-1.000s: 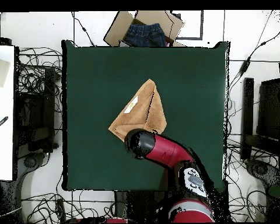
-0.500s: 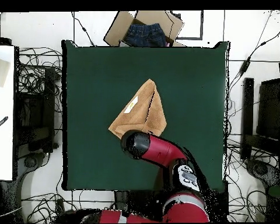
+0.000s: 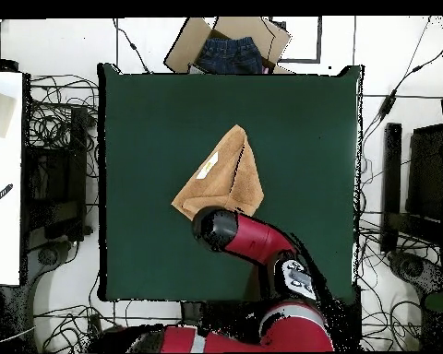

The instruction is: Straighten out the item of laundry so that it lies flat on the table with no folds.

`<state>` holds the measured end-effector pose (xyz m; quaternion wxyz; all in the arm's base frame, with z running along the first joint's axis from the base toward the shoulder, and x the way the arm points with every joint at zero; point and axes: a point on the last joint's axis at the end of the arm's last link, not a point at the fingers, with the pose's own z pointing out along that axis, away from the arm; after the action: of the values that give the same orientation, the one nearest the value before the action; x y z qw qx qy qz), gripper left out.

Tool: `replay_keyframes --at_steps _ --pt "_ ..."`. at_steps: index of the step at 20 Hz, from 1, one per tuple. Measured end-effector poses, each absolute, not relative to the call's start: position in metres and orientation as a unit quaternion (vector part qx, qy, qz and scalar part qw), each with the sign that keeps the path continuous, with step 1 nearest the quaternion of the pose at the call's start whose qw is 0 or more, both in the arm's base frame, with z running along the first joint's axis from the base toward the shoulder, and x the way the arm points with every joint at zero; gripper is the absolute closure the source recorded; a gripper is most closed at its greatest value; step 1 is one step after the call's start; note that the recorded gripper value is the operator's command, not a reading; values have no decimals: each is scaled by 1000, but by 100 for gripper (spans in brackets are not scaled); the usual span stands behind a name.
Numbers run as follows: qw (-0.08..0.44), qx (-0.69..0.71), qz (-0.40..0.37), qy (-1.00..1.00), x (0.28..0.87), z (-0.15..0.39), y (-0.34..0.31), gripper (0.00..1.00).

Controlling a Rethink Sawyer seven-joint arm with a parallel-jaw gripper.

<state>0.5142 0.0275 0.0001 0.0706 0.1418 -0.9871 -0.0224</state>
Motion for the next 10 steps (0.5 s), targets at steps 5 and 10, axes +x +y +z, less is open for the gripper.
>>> replay_keyframes --at_steps 5,10 --pt "61 119 -39 -990 515 12 13 0" --pt "43 94 -58 -993 510 27 -7 0"
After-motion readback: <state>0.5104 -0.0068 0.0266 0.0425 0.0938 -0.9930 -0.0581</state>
